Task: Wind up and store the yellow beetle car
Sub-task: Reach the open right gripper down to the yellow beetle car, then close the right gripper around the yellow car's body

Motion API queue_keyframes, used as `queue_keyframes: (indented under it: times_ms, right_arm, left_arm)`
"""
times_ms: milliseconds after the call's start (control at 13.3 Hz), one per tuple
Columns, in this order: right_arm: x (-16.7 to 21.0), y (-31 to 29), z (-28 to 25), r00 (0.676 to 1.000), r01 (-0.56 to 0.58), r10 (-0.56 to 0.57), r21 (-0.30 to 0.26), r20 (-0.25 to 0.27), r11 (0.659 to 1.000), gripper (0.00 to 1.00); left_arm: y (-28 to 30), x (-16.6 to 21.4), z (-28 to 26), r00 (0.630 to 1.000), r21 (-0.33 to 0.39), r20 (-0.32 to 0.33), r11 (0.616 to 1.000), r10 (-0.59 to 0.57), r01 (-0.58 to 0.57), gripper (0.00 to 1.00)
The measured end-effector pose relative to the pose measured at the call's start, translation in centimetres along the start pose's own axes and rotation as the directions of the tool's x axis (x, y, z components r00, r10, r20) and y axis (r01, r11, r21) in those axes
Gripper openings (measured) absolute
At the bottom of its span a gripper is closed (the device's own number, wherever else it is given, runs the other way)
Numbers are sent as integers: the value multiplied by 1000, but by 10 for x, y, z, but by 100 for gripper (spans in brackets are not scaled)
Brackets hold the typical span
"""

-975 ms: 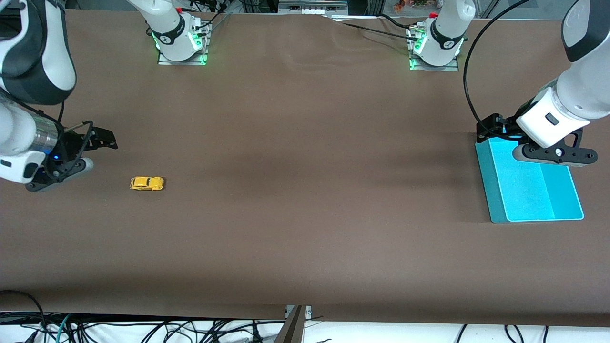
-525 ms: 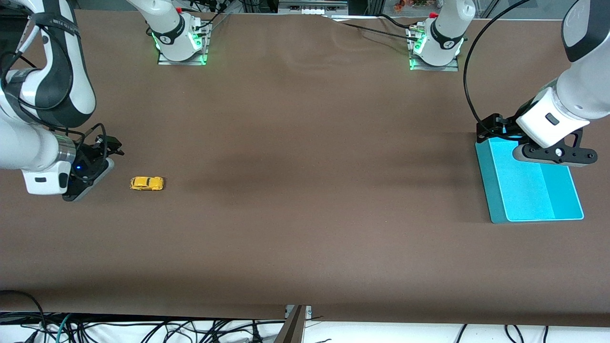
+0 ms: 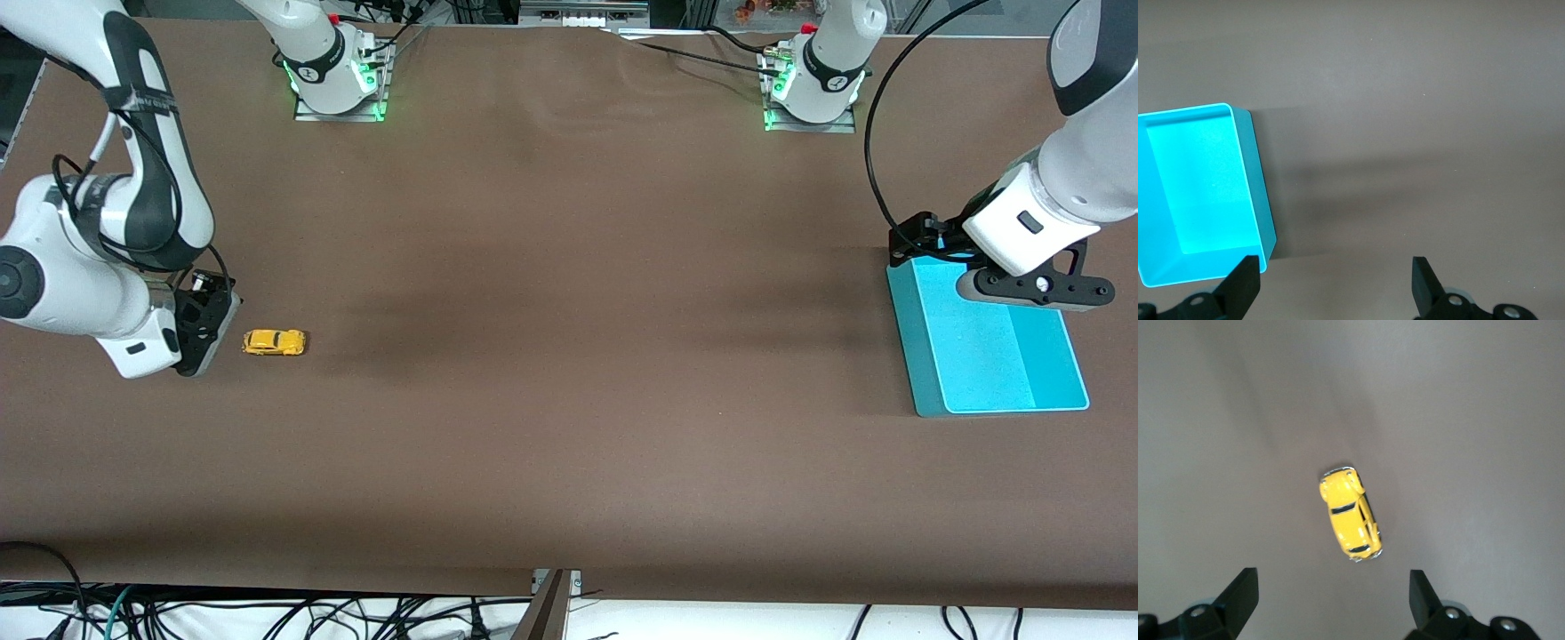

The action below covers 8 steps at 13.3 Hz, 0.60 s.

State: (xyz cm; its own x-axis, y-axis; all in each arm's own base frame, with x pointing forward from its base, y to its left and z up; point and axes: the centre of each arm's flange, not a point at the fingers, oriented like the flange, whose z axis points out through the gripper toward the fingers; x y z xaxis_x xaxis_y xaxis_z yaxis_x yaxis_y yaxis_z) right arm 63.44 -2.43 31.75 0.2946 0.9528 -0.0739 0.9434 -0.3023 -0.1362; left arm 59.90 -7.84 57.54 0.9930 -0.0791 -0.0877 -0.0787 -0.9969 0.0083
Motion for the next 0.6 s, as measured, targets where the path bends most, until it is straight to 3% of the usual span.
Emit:
queue_keyframes:
  times_ms: [225, 600]
  right_arm:
    - [-4, 3, 39, 993, 120, -120, -42, -6, 992, 100]
    - [-7, -13, 86, 979, 201, -203, -126, -8, 972, 100]
  left_arm:
    - [0, 0, 0, 1000, 0, 0, 1000, 0, 0, 100]
    - [0, 0, 0, 1000, 0, 0, 1000, 0, 0, 100]
